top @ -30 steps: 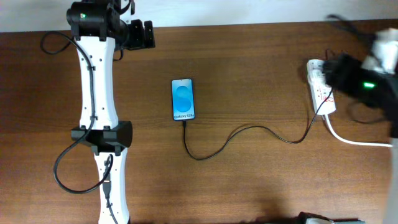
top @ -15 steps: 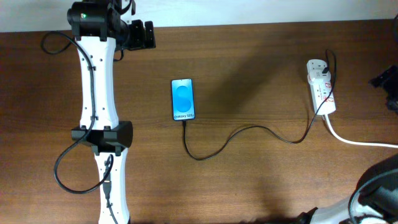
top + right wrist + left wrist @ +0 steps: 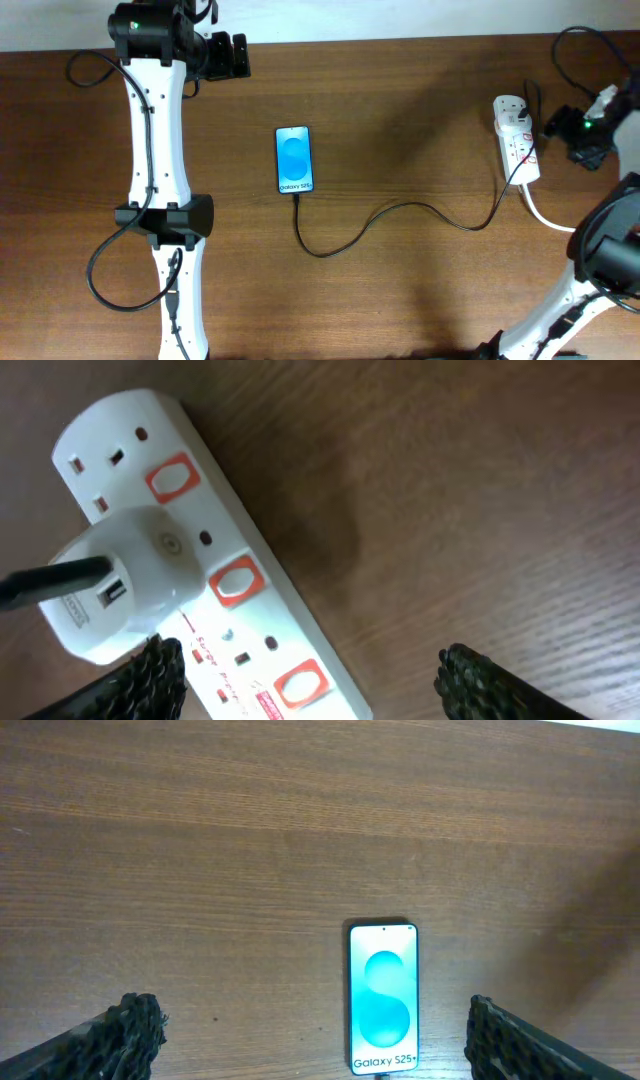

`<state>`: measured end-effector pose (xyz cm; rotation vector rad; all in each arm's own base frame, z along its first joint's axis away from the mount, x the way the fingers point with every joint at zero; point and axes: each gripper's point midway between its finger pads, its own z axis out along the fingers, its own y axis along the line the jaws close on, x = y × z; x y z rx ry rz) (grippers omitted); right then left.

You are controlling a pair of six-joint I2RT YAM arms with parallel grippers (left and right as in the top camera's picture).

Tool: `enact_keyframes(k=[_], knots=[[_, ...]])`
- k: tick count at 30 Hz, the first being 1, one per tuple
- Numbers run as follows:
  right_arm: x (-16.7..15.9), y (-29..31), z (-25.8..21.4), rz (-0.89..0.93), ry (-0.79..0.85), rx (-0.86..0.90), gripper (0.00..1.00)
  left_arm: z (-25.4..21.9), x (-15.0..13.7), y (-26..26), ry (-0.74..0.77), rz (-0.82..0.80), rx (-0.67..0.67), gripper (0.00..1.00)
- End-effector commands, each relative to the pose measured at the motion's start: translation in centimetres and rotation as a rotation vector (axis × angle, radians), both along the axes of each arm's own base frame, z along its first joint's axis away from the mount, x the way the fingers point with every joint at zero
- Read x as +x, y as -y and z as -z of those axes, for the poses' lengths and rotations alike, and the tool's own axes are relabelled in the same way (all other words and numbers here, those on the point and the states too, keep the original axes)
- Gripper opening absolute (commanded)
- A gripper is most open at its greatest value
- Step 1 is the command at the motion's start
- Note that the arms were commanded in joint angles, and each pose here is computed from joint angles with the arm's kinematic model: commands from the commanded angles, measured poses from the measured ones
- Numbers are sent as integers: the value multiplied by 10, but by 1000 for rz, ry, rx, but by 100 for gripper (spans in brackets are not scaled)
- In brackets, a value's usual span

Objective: Plug charger to phone and switch on socket

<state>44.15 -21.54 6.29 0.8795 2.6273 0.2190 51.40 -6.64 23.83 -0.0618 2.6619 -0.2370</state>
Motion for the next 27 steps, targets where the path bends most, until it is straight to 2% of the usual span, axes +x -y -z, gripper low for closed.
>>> enact_keyframes(k=[1,5,9,16,22,27], knots=[[5,0,11,-8,-51,-93,83,-18,-4,-2,39,0,6,99],[4,5,13,72,-79,-130,83,-18,-4,-2,39,0,6,100],[-1,4,41,138,-135,-93,83,-18,-4,-2,39,0,6,99],[7,-2,49,198,-109,-27,83,-18,-4,-2,39,0,6,99],[17,-13,49,170,-87,-11,83,-18,-4,-2,39,0,6,99],[13,-29,69,137,-133,34,83,-18,-4,-2,39,0,6,100]])
